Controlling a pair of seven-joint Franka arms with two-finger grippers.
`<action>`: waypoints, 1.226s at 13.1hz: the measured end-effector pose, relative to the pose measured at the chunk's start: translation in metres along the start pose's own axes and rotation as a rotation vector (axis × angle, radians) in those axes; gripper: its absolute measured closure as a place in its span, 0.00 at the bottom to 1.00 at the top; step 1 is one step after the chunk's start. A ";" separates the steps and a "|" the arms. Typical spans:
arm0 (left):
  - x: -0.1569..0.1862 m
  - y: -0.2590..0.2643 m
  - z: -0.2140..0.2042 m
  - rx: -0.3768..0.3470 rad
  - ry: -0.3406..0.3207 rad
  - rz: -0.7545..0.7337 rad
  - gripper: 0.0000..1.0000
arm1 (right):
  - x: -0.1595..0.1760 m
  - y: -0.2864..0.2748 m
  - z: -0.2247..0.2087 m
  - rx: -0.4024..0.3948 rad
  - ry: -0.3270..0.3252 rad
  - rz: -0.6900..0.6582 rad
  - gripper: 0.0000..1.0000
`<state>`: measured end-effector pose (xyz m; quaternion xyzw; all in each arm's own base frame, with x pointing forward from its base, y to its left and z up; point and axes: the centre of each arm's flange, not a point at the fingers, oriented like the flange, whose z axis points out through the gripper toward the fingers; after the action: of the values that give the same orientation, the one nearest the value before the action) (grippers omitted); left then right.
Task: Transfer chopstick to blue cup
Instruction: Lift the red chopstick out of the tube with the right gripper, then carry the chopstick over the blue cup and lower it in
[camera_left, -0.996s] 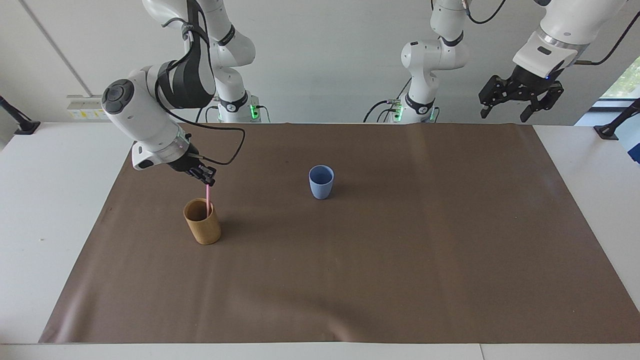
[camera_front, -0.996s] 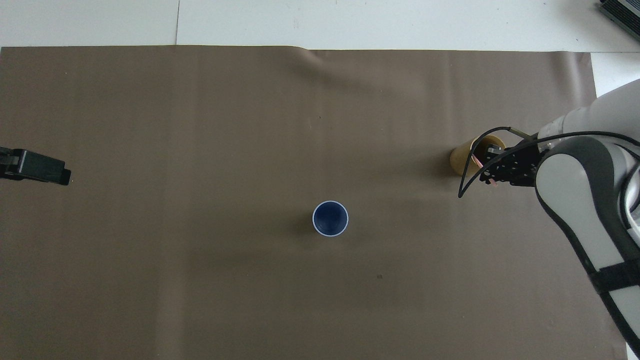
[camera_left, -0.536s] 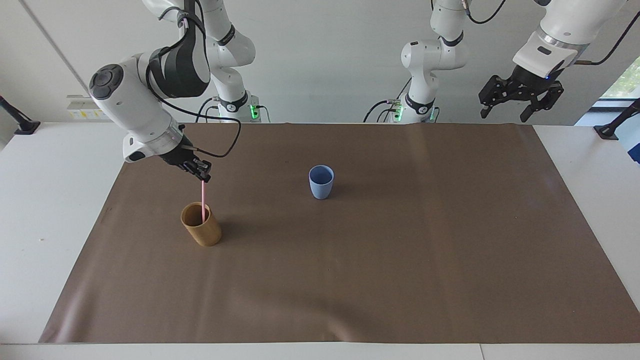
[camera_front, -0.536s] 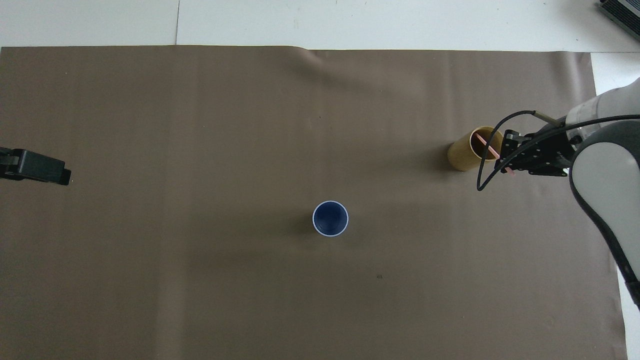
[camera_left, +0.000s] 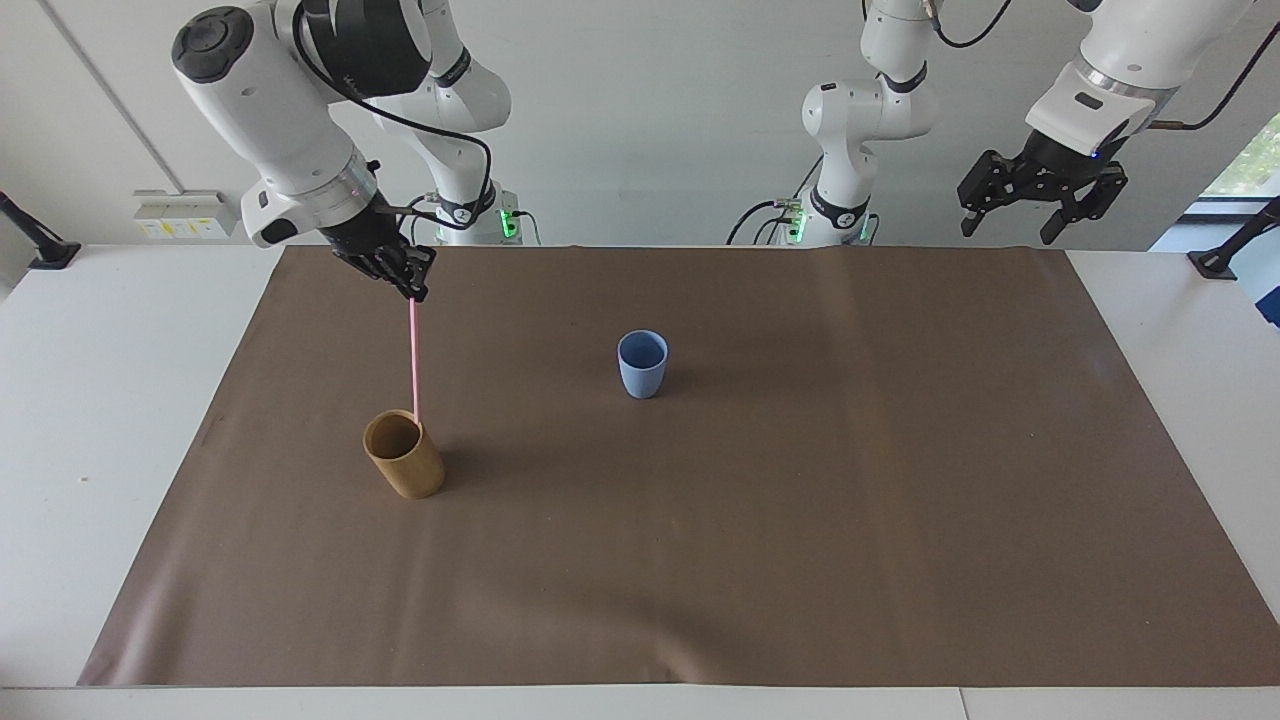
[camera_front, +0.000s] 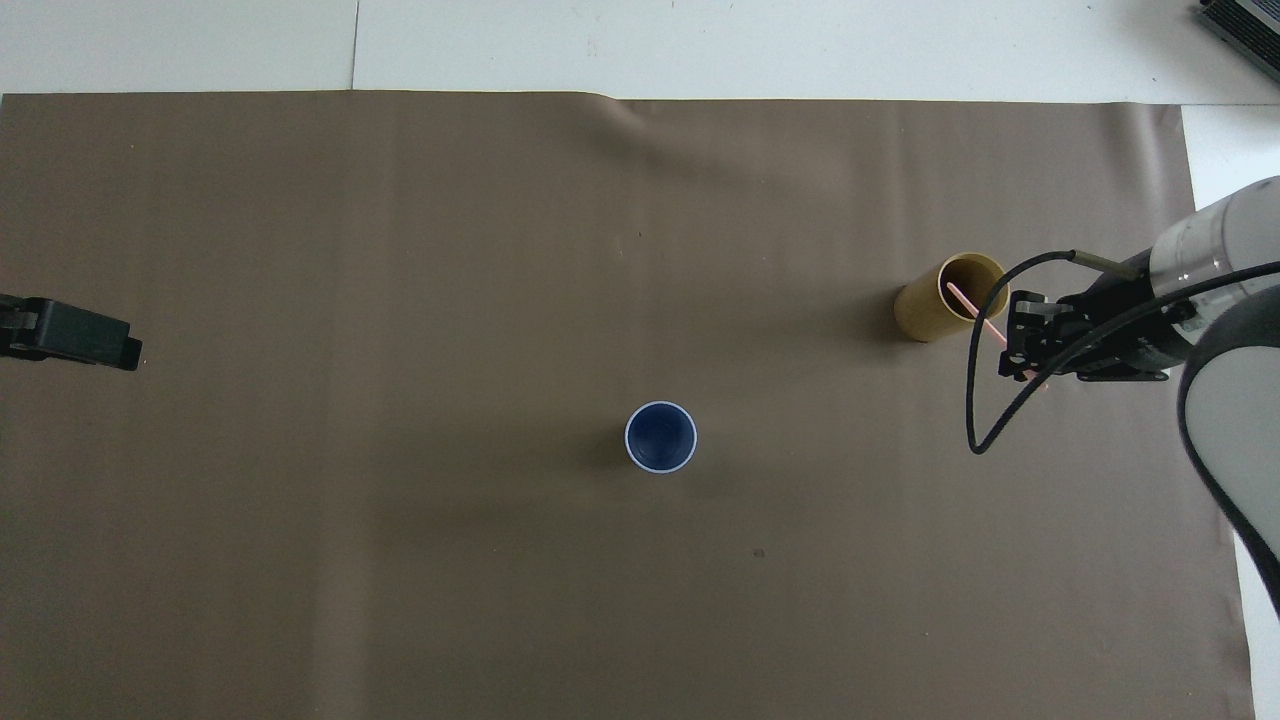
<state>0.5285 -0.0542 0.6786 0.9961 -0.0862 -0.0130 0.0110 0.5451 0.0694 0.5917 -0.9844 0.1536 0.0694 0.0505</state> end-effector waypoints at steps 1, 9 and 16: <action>0.000 0.000 0.000 0.000 0.000 0.000 0.00 | -0.013 -0.017 -0.003 -0.009 0.005 -0.003 0.90; 0.000 0.000 0.000 0.000 0.000 0.000 0.00 | -0.123 -0.165 0.026 0.050 -0.088 -0.024 0.90; 0.000 0.000 0.000 0.000 0.000 0.000 0.00 | -0.145 -0.192 0.061 0.139 -0.220 0.005 0.90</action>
<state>0.5285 -0.0542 0.6786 0.9961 -0.0862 -0.0131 0.0110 0.4606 0.3016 0.5683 -0.9645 0.1540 0.1665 0.1351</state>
